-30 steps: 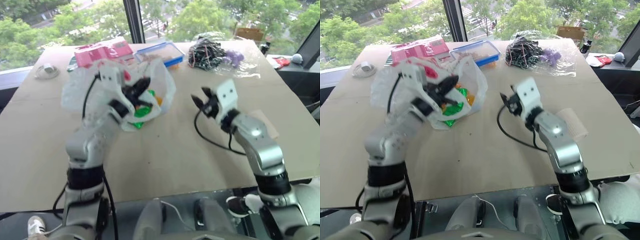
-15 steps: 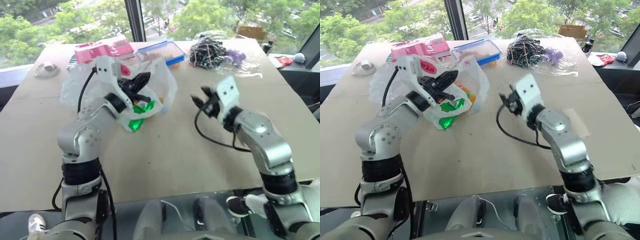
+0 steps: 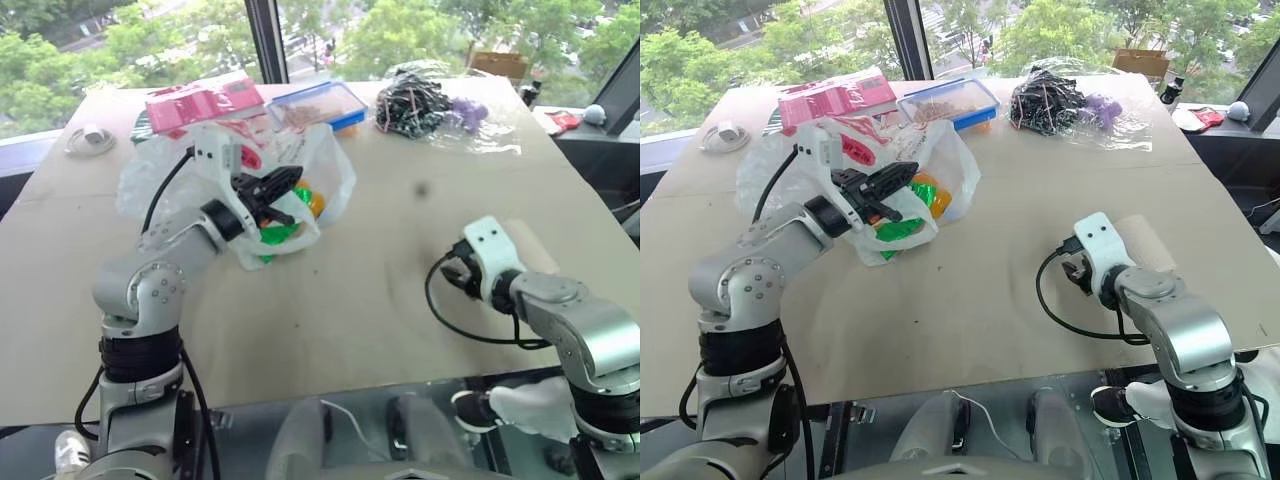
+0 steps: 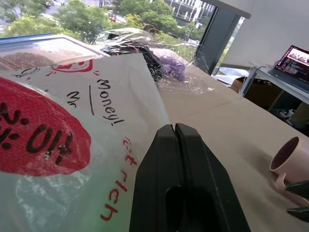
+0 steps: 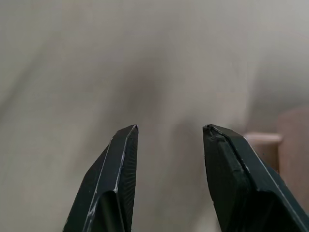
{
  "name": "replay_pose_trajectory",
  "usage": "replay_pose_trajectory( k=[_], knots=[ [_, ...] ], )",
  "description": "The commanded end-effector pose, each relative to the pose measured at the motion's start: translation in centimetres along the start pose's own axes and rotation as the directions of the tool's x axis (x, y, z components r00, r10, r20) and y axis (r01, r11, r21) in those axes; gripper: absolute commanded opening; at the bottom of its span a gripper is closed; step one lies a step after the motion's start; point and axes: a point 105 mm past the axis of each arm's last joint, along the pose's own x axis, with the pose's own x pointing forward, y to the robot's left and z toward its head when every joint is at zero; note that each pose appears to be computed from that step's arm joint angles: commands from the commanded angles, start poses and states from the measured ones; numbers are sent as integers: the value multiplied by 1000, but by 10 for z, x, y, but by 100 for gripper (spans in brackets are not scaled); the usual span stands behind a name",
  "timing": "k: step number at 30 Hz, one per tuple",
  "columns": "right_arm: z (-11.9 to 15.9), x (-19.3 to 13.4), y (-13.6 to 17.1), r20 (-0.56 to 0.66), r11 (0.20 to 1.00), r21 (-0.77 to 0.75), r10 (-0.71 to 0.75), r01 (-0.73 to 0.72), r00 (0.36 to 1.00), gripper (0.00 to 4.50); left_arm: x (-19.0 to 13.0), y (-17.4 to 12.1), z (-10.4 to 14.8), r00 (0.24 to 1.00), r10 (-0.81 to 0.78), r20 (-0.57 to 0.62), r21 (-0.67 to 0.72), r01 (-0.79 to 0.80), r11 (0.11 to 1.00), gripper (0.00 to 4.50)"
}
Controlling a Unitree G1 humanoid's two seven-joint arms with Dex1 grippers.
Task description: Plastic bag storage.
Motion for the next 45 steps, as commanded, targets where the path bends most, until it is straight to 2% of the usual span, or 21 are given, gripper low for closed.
replay_pose_trajectory(
  k=[1,12,17,22,23,25,27,28,30,32,34,37,39,41,45],
  knots=[
    [3,-2,-18,6,996,-4,-84,84,996,213,-4,-3,17,999,-24,38,50,22,999,0],
    [22,-19,-27,85,988,-44,-142,146,986,213,-10,3,20,999,-10,34,72,8,997,0],
    [5,-13,-41,13,980,-34,-194,195,981,213,-7,1,19,999,-17,36,68,15,998,0],
    [-15,6,-40,-54,987,8,-159,160,986,213,-4,-1,21,999,-23,41,68,20,997,0],
    [-18,8,-41,-57,987,7,-161,162,985,174,-4,-1,21,999,-23,42,68,20,997,0],
    [-21,10,-44,-58,986,-12,-168,168,984,133,-4,-2,22,999,-24,44,71,21,997,0],
    [-20,10,-45,-40,986,-31,-168,167,985,33,-5,-2,23,999,-23,45,73,19,997,0],
    [-19,10,-45,-26,986,-41,-164,163,986,9,-5,-1,23,999,-21,45,74,18,997,0],
    [-8,8,-42,50,988,-48,-141,143,989,9,-8,1,24,999,-17,44,74,14,997,0],
    [18,3,-21,217,998,-64,8,6,976,9,-12,5,27,999,-13,45,71,9,997,0],
    [47,-7,2,354,986,-114,151,-118,923,9,-18,12,35,998,-1,61,52,-3,999,0],
    [93,-22,48,510,925,-182,379,-334,772,9,-30,26,47,997,19,79,10,-20,1000,0],
    [117,-23,76,552,870,-243,488,-429,677,9,-39,32,52,997,21,80,-15,-20,1000,0],
    [131,-19,94,563,835,-286,543,-469,623,9,-45,34,57,996,11,87,-48,-7,999,0],
    [163,-4,136,577,733,-376,664,-567,476,9,-58,22,67,993,-81,85,-93,89,992,0]
  ],
)
